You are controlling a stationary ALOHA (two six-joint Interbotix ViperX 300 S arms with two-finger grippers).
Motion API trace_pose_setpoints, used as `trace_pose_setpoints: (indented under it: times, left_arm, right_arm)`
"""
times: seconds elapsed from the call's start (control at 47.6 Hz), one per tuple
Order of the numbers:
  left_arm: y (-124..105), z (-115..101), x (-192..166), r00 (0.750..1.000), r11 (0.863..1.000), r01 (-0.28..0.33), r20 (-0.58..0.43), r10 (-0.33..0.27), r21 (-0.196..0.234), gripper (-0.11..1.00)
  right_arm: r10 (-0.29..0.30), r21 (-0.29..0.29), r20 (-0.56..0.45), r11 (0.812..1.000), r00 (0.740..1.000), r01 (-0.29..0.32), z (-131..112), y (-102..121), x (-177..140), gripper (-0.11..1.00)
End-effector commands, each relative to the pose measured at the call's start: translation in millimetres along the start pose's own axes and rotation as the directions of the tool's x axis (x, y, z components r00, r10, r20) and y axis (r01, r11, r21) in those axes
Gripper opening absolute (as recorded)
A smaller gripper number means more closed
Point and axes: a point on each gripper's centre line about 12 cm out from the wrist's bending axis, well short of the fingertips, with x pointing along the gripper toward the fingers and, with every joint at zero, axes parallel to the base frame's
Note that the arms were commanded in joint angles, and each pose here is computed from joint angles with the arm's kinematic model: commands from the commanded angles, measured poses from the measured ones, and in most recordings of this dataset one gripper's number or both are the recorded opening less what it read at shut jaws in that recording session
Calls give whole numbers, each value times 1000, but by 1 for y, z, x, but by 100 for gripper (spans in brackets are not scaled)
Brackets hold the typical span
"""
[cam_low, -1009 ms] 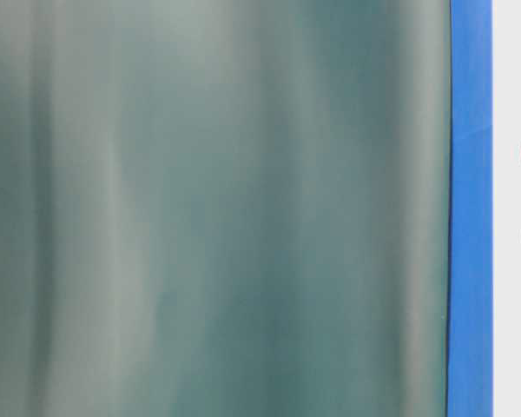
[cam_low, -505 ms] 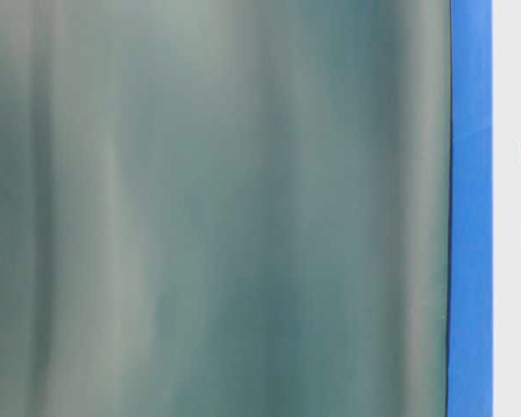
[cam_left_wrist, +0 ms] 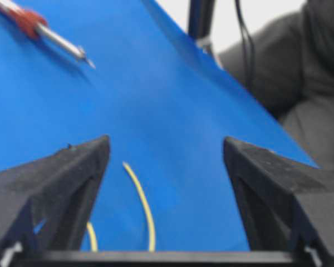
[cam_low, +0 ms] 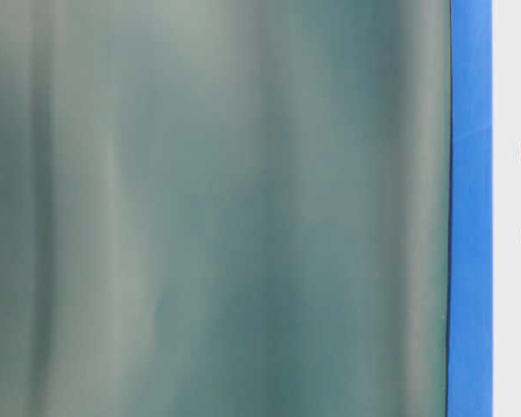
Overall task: Touch the tip of the soldering iron to the tip of the solder at the mark.
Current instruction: 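Lower left gripper to yellow solder wire and right gripper to red soldering iron, then grasp solder and iron, lift both toward the red-dot strip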
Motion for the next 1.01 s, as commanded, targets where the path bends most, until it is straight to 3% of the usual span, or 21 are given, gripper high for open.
trace_pose_setpoints:
  times: [0.0,0.357,0.652,0.988]
  left_arm:
    - [-1,-3,11,1000,1000,3,1,-3,-14,76]
    - [8,-44,26,989,998,-37,-143,30,-42,75]
    - [9,-69,36,983,998,-40,-179,32,-41,72]
    - [9,-83,39,977,998,-42,-213,32,-40,57]
  right_arm:
    - [-15,9,14,1000,1000,15,-7,-1,9,92]
    - [-146,63,-56,987,988,149,-59,-17,45,91]
    - [-149,123,-122,979,981,164,-85,-13,59,86]
    - [-149,95,-139,982,979,163,-101,-9,73,69]
